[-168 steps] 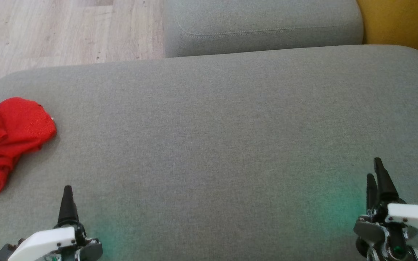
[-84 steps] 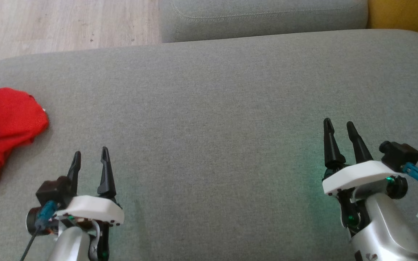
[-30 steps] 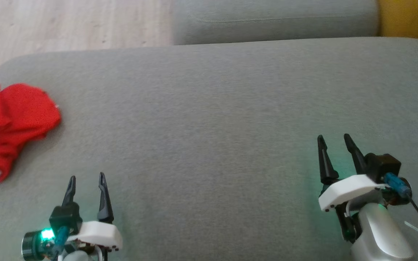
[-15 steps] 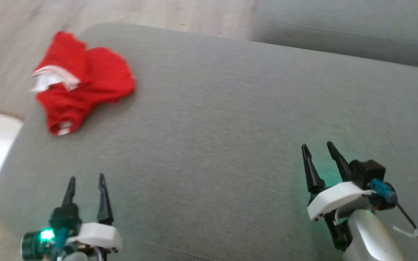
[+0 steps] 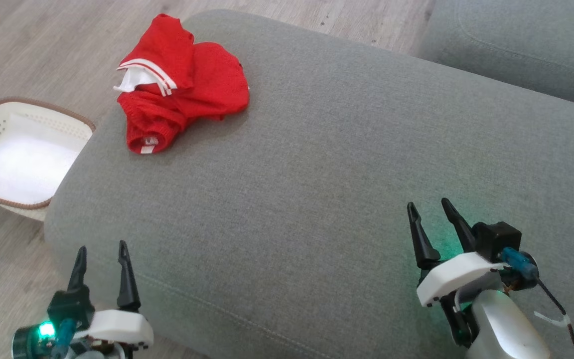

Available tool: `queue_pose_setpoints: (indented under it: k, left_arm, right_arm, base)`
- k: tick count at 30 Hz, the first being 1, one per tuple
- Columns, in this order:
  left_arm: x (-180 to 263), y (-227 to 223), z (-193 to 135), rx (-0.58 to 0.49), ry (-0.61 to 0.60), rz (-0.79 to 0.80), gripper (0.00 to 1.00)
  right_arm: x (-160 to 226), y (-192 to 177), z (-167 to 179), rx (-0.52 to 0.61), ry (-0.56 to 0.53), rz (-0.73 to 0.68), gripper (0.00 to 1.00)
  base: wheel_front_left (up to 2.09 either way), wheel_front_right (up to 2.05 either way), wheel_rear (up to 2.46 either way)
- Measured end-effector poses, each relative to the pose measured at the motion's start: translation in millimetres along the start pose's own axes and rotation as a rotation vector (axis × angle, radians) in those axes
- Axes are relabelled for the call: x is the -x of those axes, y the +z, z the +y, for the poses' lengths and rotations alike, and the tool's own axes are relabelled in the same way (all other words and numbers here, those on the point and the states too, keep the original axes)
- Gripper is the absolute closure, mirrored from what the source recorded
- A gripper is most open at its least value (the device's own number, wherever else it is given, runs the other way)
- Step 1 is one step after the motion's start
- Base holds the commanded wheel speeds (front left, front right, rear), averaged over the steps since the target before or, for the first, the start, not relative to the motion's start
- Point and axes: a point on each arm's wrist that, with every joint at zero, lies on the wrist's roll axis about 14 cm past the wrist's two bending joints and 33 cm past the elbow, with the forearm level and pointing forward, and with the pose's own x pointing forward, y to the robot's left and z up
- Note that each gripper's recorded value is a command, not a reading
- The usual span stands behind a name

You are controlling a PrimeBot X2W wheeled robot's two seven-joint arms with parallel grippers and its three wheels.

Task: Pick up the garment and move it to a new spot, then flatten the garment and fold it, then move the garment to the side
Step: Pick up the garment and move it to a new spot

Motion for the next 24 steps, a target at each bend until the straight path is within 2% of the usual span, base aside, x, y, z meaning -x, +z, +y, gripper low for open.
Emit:
queue_pose_setpoints:
  k: [13,24]
  left_arm:
    - [-6.5,-2.9,9.9,-0.01,0.038,0.022,0.0]
    - [-96.2,55.7,-11.6,-0.128,-0.058,-0.067,0.0]
  right_arm:
    - [-5.1,-12.3,-2.3,-0.001,0.006,0.029,0.0]
    - [-32.8,-5.9,-30.4,0.037,0.016,-0.019,0.0]
  base:
    - [0.0,0.0,0.0]
    - [0.0,0.0,0.0]
